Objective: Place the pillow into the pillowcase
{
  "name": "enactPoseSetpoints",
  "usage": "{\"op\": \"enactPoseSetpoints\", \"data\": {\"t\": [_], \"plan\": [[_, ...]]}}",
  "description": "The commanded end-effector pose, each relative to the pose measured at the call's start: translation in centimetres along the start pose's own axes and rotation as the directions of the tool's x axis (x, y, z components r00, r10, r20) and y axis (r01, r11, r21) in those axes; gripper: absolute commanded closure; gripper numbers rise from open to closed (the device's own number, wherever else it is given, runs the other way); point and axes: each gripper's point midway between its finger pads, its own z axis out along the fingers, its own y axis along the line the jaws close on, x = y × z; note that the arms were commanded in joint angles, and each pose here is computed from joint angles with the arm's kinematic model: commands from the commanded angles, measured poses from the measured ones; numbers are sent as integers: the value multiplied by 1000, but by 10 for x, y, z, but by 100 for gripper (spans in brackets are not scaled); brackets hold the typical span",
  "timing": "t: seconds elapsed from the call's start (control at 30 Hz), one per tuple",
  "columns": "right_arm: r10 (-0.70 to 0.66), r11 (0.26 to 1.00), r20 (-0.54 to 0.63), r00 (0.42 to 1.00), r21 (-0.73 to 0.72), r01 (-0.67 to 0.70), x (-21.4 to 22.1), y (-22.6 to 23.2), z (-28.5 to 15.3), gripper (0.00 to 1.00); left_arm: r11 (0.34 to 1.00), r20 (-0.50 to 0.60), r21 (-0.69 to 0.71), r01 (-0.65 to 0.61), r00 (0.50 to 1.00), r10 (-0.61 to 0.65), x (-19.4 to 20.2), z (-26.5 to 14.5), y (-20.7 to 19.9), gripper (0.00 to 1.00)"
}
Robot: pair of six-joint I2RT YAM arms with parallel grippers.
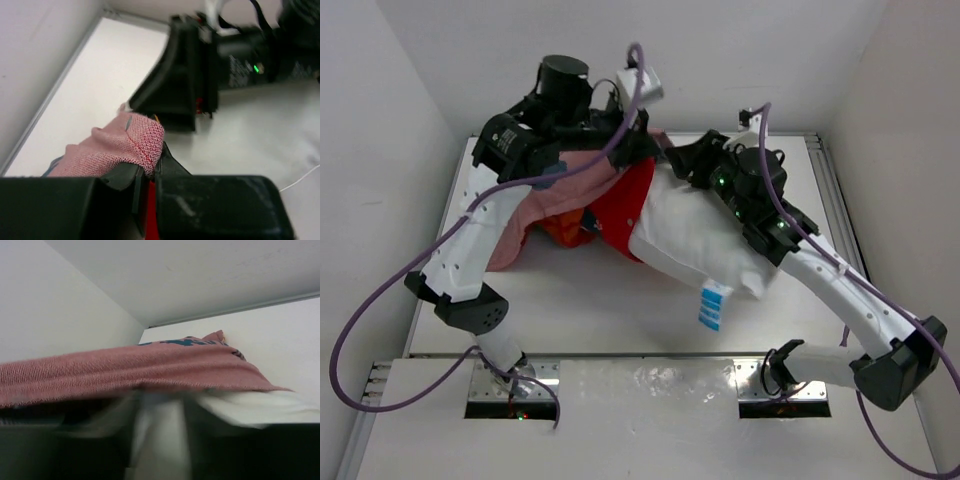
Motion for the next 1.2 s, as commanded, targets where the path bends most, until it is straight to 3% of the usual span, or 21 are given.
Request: {"op": "enactPoseSetpoints", "data": {"t": [0.0, 0.07, 0.17, 0.23, 0.43, 0.57, 0.6, 0.67, 0.73, 0.77, 0.9, 0.97, 1.17], "plan": [[-110, 993, 1, 994, 48, 110, -14, -2, 2, 44, 1000, 390, -16, 2, 921, 4, -106, -44, 8, 100], [-150, 988, 2, 989, 30, 150, -21, 3, -3, 26, 996, 379, -63, 66, 925, -37, -97, -43, 25, 100], [-198, 979, 19, 980, 40, 198, -33, 2, -18, 10, 963, 339, -208, 173, 936, -95, -71, -45, 65, 100], [-237, 970, 37, 971, 55, 235, -41, -1, -29, 6, 942, 322, -270, 198, 941, -105, -58, -50, 83, 100], [-309, 942, -3, 951, 134, 307, -39, -25, -52, 3, 941, 234, -288, 180, 966, -113, -22, -42, 85, 100], [-309, 930, -76, 948, 186, 318, -17, -53, -65, 1, 956, 98, -288, 57, 995, -30, 17, -25, 77, 100], [-309, 924, -104, 945, 201, 324, -8, -63, -68, 1, 963, -6, -268, -6, 1000, 5, 50, -14, 74, 100], [-294, 918, -163, 942, 225, 326, 7, -76, -74, 1, 971, -96, -231, -57, 995, 35, 81, -11, 62, 97], [-284, 914, -224, 932, 230, 334, 25, -89, -79, 1, 983, -209, -168, -73, 977, 37, 134, -7, 45, 81], [-273, 911, -263, 926, 239, 336, 35, -96, -83, 1, 985, -232, -157, -71, 972, 33, 146, -7, 41, 52], [-212, 896, -397, 893, 287, 340, 72, -126, -92, 1, 992, -267, -122, -8, 963, -25, 174, -4, 22, 10], [-169, 888, -440, 882, 320, 330, 83, -137, -98, 1, 991, -268, -136, 3, 963, -40, 172, -2, 22, 0], [-95, 839, -508, 856, 421, 343, 109, -174, -117, 1, 967, -366, -245, -72, 930, -24, 175, 6, 36, 0]]}}
